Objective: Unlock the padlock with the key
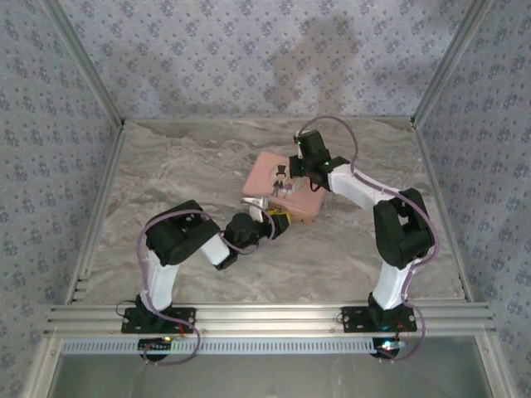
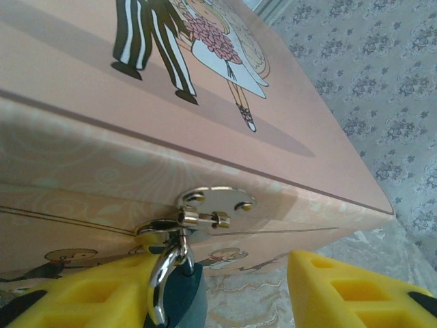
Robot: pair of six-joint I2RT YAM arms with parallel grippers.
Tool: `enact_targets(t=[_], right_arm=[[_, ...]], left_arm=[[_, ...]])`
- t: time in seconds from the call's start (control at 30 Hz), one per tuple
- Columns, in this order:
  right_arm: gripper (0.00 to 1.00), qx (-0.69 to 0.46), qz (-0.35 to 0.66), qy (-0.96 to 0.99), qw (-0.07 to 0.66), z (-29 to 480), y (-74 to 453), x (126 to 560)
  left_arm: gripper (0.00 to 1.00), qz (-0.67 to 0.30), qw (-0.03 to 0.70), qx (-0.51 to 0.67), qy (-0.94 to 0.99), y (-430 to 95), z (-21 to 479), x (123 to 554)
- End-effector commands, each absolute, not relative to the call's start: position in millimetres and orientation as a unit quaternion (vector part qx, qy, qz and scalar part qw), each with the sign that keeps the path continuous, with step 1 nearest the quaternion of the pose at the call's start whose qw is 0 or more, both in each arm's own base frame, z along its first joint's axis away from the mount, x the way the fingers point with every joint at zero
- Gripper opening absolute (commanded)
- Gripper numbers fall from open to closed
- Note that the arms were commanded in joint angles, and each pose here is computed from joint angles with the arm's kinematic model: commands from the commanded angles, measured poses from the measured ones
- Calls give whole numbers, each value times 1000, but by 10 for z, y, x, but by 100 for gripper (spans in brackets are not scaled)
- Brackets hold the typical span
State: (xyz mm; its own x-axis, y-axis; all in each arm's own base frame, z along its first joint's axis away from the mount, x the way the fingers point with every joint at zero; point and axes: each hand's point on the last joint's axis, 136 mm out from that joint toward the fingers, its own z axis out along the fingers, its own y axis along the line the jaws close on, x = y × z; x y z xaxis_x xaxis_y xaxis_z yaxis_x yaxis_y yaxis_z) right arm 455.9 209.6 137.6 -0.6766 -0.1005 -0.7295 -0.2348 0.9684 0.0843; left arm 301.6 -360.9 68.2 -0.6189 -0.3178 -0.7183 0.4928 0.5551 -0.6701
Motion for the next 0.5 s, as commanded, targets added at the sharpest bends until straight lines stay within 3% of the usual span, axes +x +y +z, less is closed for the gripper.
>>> enact_targets(t=[0.0, 0.1, 0.43, 0.47], right_arm=[[0, -93, 87, 916, 382, 1400, 2062, 4443], [0, -93, 87, 914, 384, 1419, 2055, 4429], [0, -92, 92, 910, 394, 1528, 2042, 4405], [0, -92, 92, 910, 394, 1530, 2042, 4398]], left_arm=[[42, -490, 433, 57, 754, -3629, 760, 3061], [30, -495, 418, 58, 759, -3626, 725, 3070], [21, -495, 389, 62, 775, -3599, 622, 3081], [16, -497, 386, 65, 775, -3613, 623, 3072]])
